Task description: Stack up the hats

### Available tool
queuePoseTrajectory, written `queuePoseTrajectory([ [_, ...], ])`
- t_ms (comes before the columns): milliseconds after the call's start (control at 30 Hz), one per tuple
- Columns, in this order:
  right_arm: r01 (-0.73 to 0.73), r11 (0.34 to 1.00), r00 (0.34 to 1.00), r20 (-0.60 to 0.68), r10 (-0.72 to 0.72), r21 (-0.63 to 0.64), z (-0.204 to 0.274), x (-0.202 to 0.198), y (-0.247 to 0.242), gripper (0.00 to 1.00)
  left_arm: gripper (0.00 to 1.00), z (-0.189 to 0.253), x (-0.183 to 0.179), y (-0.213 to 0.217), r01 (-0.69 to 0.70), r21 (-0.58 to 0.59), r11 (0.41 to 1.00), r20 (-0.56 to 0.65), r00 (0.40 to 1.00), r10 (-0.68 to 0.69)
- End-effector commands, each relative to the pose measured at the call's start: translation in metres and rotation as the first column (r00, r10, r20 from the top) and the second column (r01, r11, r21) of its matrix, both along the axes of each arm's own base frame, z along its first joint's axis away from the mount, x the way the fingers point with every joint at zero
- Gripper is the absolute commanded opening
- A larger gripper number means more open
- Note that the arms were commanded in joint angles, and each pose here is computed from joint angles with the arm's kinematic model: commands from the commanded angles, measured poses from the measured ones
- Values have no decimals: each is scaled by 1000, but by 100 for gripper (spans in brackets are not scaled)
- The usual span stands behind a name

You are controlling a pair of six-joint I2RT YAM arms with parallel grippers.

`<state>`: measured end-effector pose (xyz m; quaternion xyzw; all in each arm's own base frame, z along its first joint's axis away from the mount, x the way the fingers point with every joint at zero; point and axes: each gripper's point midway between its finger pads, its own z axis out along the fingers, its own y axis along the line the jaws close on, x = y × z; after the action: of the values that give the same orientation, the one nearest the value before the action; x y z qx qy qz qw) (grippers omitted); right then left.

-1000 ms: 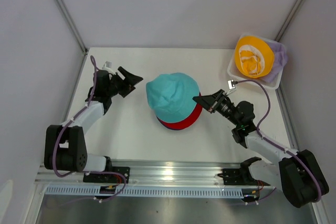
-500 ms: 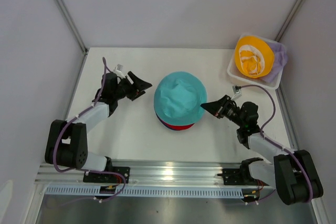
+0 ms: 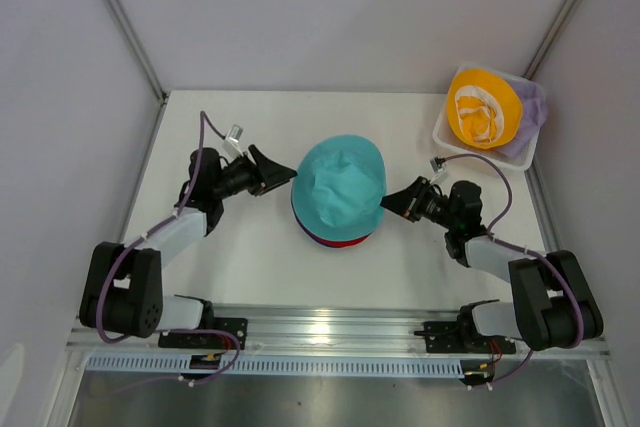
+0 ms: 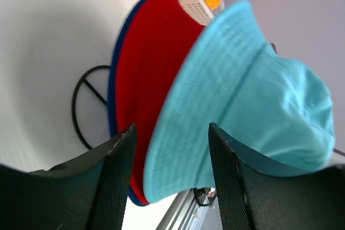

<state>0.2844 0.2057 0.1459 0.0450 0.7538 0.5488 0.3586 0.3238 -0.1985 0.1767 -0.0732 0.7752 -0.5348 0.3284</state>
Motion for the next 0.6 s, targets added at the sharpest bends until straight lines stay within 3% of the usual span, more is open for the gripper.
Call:
queuePoseTrajectory([
  [0,-12,999,1000,22,13,-37,2,7,-1,0,59,31,-10,-6,69,-6,998,158,985,-67],
  [567,-21,999,999,26,22,-43,9,12,1,0,57,18,7,-19,166,-44,985,180,971,-155],
])
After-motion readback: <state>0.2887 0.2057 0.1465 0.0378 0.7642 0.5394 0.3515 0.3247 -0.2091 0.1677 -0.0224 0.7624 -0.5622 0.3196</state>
